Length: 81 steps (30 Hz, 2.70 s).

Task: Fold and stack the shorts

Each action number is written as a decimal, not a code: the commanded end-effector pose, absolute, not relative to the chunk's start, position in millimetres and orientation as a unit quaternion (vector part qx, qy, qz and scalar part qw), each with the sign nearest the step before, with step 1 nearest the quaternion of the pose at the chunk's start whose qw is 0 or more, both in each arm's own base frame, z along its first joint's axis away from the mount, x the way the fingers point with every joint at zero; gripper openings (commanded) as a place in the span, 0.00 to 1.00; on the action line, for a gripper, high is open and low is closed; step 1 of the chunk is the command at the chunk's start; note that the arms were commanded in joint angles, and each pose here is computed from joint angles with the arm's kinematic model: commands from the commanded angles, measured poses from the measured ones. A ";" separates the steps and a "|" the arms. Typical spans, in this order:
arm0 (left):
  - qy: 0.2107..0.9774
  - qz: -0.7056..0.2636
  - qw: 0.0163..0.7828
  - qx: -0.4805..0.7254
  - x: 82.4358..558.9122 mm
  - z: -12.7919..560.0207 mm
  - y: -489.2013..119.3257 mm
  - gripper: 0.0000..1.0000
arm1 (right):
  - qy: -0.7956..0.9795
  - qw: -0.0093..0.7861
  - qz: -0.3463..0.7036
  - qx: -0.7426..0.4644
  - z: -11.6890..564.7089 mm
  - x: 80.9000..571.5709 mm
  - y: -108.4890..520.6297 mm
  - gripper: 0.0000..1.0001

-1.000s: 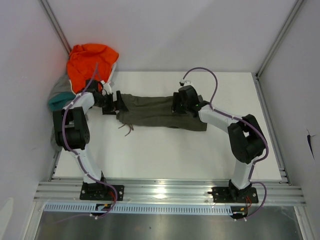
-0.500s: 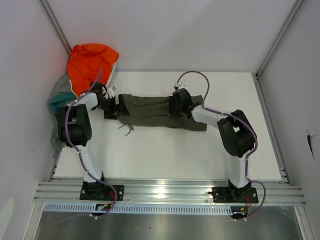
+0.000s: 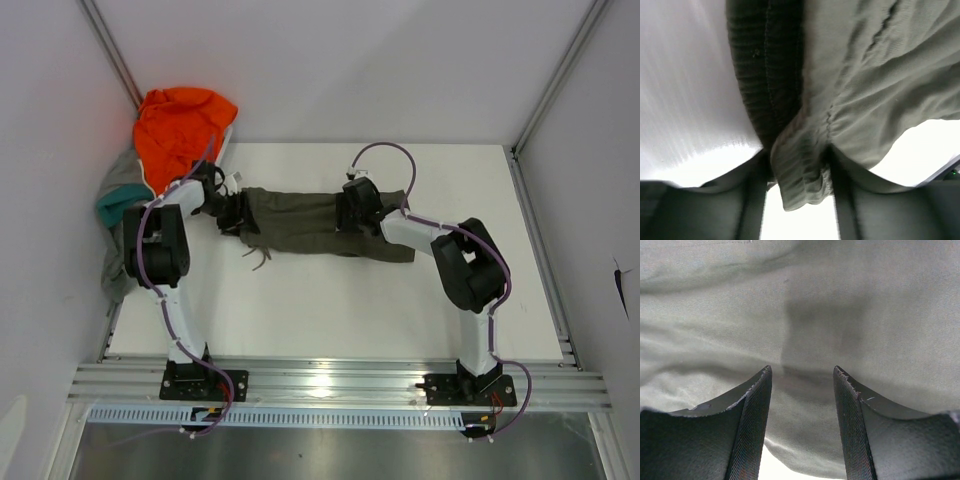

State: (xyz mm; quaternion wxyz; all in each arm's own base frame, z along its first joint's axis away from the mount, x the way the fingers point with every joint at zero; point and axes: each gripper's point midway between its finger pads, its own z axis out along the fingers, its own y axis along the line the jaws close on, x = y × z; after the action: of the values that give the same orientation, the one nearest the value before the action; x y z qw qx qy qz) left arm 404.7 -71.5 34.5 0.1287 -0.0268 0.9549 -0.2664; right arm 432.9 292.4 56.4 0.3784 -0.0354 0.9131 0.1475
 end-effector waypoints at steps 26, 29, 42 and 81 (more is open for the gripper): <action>0.971 -0.141 0.190 0.038 426.5 76.3 -60.2 0.00 | 0.853 0.472 0.210 -0.075 115.1 441.4 345.7 0.53; 0.970 -0.120 0.203 0.058 424.6 92.1 -60.5 0.00 | 0.844 0.491 0.205 -0.063 118.7 446.0 355.2 0.52; 0.970 -0.099 0.210 0.067 418.6 125.2 -49.9 0.00 | 0.839 0.503 0.204 0.035 72.0 480.5 385.3 0.00; 0.974 -0.127 0.189 0.003 353.1 130.9 16.9 0.00 | 0.840 0.482 0.250 -0.003 48.3 427.3 511.4 0.03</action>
State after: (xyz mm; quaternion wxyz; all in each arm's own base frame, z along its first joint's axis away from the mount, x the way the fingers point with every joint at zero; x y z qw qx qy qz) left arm 349.9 6.9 130.5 0.1562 0.0191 0.9807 -0.1158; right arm 411.7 528.9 32.0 0.4687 -0.0053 0.8393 0.2755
